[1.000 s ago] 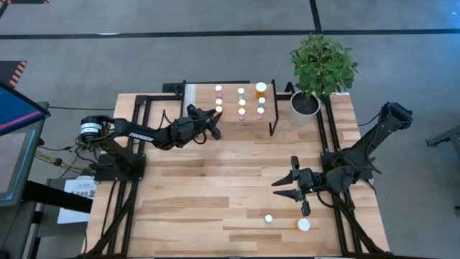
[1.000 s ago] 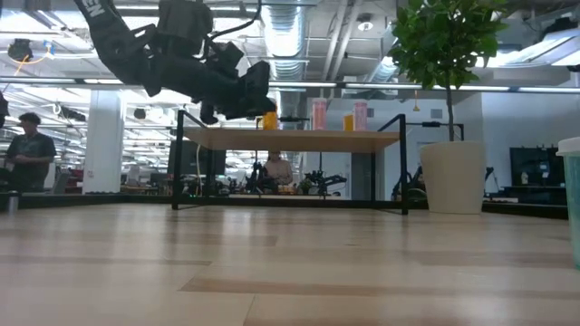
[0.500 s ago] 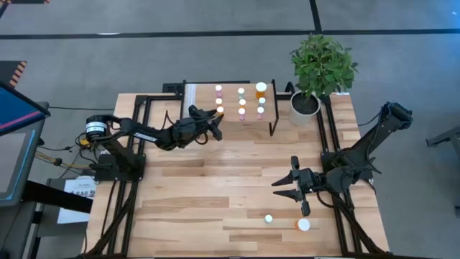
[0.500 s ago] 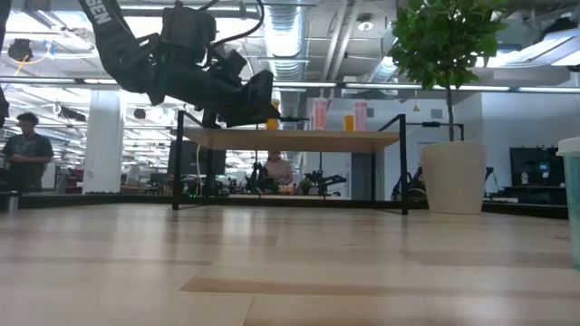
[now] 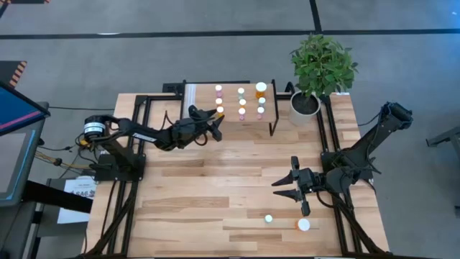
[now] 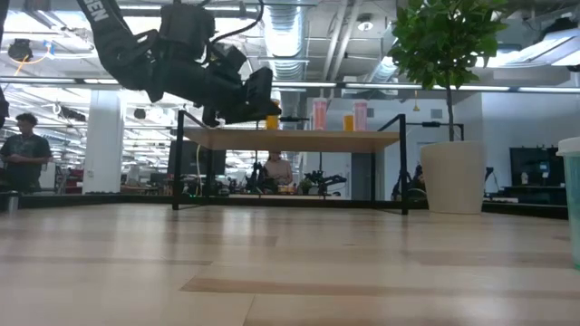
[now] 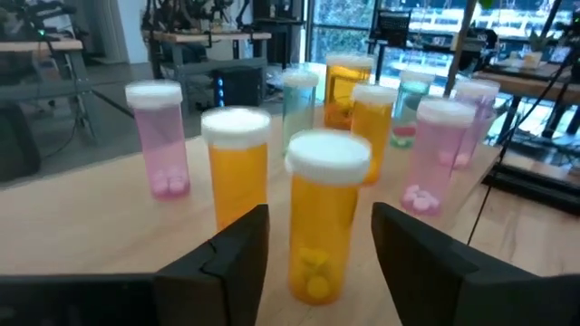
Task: Pick and place medicine bottles onto shelf by color
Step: Put the large orange pill bottle on the shelf
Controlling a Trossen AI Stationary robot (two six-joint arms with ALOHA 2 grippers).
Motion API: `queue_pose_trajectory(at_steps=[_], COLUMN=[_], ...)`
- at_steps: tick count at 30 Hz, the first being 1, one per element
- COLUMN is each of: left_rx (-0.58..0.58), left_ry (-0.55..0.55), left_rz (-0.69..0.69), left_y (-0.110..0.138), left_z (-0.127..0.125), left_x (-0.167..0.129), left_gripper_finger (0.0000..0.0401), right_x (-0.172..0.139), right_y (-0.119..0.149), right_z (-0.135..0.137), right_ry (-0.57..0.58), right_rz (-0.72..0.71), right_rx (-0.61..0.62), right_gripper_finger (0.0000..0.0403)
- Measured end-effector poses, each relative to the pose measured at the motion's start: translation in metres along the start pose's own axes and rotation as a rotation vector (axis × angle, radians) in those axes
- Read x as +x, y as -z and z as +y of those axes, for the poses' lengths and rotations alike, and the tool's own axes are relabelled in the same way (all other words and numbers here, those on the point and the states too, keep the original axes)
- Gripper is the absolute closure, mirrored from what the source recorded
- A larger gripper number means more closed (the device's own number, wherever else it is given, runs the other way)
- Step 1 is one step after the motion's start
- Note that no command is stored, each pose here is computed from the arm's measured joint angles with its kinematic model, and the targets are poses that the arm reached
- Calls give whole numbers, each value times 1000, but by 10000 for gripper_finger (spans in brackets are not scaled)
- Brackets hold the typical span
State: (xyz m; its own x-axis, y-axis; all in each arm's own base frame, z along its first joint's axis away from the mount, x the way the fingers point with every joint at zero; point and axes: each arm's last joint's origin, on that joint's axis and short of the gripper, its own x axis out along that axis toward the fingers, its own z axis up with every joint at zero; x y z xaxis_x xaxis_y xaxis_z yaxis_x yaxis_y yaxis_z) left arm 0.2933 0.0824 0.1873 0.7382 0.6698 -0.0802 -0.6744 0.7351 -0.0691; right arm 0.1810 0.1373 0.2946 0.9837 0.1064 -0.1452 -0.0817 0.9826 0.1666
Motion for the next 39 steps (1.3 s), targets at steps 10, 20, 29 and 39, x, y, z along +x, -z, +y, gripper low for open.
queue_pose_trajectory(at_steps=[10, 20, 29, 39], left_rx=[99, 94, 88, 24], left_ry=[-38, 127, 435, 628], left_rz=[27, -50, -79, -106], left_y=[-33, -82, -64, -27], left_z=[3, -6, -46, -85], left_x=[-29, -95, -158, -196], left_gripper_finger=[181, 183, 229, 259], right_x=[0, 2, 0, 28], right_y=[1, 1, -15, 27], right_z=[0, -4, 8, 49], right_ry=[4, 20, 41, 137], right_rz=[12, 39, 389, 997], right_rx=[9, 16, 167, 344], right_gripper_finger=[269, 269, 269, 269])
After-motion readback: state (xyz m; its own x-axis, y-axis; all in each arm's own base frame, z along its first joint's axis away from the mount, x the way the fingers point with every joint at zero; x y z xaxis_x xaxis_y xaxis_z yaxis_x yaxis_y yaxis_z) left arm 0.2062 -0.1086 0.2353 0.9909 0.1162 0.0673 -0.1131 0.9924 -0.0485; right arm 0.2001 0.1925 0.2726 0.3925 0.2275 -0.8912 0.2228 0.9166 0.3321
